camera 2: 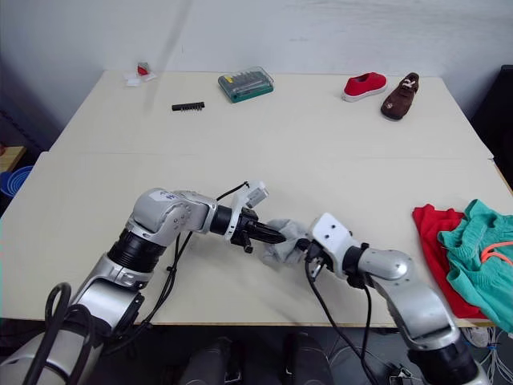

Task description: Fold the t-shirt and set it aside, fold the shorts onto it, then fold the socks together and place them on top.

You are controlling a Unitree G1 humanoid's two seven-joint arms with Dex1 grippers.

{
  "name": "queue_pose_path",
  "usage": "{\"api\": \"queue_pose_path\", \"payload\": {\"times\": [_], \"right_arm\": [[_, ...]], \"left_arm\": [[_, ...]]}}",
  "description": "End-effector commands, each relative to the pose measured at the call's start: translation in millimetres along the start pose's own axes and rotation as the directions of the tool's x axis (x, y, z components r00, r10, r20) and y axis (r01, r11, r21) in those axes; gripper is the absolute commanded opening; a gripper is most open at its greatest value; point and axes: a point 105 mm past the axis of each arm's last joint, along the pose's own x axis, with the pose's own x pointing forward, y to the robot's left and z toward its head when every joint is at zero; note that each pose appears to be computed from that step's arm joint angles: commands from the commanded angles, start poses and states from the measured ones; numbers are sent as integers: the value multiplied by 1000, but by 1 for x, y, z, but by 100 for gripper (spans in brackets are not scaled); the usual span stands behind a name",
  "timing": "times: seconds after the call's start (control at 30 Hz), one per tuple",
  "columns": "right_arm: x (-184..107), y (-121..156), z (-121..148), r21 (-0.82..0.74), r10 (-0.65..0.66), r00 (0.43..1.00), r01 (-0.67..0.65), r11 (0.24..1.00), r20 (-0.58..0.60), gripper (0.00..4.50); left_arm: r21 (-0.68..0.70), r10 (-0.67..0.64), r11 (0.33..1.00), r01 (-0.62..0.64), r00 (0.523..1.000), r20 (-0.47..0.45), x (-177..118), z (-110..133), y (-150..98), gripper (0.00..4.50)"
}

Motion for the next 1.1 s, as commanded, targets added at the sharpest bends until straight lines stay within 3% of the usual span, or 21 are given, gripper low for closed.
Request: {"api": "queue_pose_path", "payload": {"times": [0.03, 0.17, 0.23, 0.43, 0.63, 0.73, 0.93, 1.1], "right_arm": [[-19, -6, 18, -39, -20, 999, 21, 999, 37, 0], [-17, -14, 61, -47, 10, 989, -3, 999, 149, 0], [-7, -7, 66, -49, 48, 987, -41, 998, 154, 0], [21, 12, 54, -67, 129, 988, -123, 990, 89, 0], [21, 12, 19, -62, 154, 987, -156, 986, -36, 0], [20, 13, 8, -56, 166, 984, -170, 984, -64, 0], [20, 11, 0, -45, 165, 984, -169, 985, -68, 0], [19, 9, 0, -39, 158, 986, -161, 986, -60, 0]], "left_arm": [[33, -12, 999, 12, 1000, -4, 3, 2, -3, 1], [70, -15, 997, 17, 999, -32, 10, -4, -4, 1], [72, -15, 997, 17, 999, -33, 10, -4, -4, 1], [79, -9, 997, 11, 1000, -25, 9, -2, -3, 1], [70, -19, 997, 19, 1000, -7, 4, -3, -5, 1], [61, -74, 996, 71, 997, 39, -1, 1, -13, 70], [104, -214, 974, 200, 965, 151, -30, 21, -35, 254], [111, -126, 988, 105, 973, 194, -42, 23, -17, 405]]}}
